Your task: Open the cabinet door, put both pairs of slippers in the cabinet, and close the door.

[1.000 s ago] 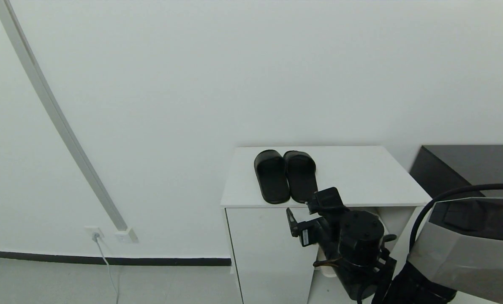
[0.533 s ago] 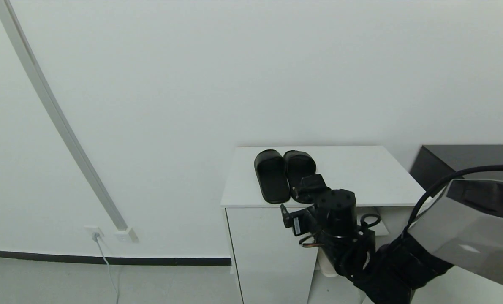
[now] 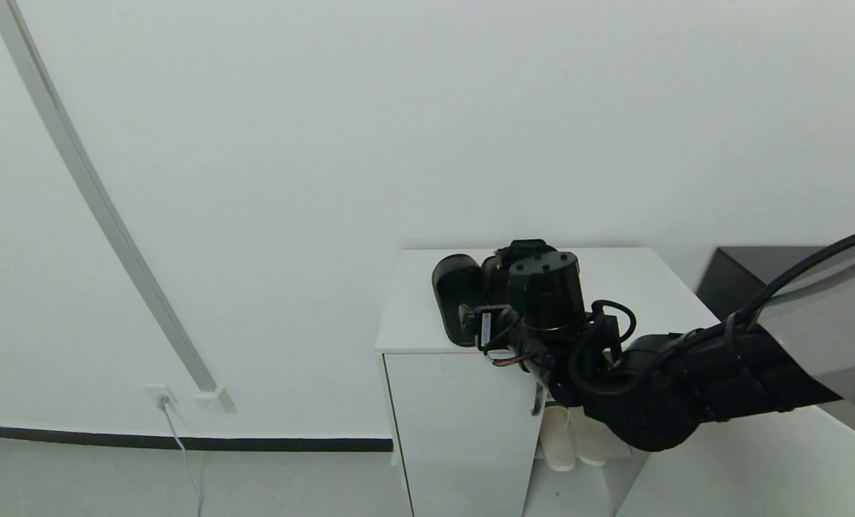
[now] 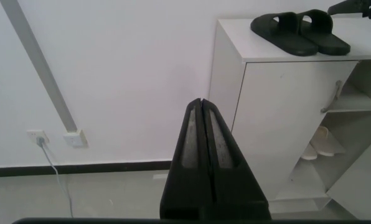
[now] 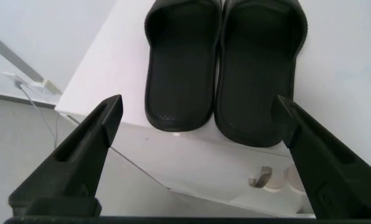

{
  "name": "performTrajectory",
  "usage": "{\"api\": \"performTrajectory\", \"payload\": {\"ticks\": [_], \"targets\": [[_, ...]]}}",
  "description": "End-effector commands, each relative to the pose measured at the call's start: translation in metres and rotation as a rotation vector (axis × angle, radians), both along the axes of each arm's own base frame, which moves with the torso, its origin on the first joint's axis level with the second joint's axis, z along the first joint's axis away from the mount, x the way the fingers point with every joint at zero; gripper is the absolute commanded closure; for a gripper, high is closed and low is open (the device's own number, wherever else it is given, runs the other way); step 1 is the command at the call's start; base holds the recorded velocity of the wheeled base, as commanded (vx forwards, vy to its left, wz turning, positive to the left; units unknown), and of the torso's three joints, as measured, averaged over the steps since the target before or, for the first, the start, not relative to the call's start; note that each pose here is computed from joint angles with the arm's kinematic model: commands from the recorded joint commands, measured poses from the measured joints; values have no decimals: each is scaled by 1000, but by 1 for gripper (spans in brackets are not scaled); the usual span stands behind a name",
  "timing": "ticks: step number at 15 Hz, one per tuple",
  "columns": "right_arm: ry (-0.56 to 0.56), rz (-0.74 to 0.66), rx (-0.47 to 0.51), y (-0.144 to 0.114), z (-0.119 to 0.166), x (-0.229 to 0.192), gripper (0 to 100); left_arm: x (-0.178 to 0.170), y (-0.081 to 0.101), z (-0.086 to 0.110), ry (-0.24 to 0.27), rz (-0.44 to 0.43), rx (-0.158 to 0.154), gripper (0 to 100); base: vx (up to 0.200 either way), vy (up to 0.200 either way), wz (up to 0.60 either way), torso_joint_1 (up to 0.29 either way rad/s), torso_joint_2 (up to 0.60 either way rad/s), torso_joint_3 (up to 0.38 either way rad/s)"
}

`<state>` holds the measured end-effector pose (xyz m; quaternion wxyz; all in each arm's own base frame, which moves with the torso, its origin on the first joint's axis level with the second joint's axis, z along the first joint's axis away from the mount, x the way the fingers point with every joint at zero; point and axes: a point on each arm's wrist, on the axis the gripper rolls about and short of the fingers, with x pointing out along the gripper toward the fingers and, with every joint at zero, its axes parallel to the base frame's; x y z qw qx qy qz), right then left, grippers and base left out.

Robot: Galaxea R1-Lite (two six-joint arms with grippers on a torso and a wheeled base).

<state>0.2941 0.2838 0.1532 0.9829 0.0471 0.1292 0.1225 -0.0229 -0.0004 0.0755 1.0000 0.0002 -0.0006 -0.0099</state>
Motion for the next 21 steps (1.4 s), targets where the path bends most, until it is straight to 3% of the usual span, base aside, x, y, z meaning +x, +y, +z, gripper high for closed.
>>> {"api": "performTrajectory", "payload": {"ticks": [1, 5, 12, 15, 18, 21], "targets": [[-5, 1, 5, -1, 3, -2, 0, 0, 0, 0, 1, 0, -2, 100, 0, 0, 0, 0, 0, 0], [8, 7, -10, 0, -3, -4, 0, 0, 0, 0, 1, 1, -7, 100, 0, 0, 0, 0, 0, 0], [33, 20, -38, 6, -33, -5, 0, 0, 0, 0, 0, 1, -7, 100, 200, 0, 0, 3, 0, 1], [40, 25, -53, 13, -60, 0, 0, 0, 0, 0, 1, 3, -8, 100, 200, 0, 0, 4, 1, 1], [11, 6, -49, 13, -81, 13, 0, 0, 0, 0, 1, 1, -8, 100, 0, 0, 0, 0, 0, 0], [-43, -11, -69, 10, -83, 31, 0, 0, 0, 0, 0, 1, -8, 100, 0, 0, 0, 0, 0, 0]]}}
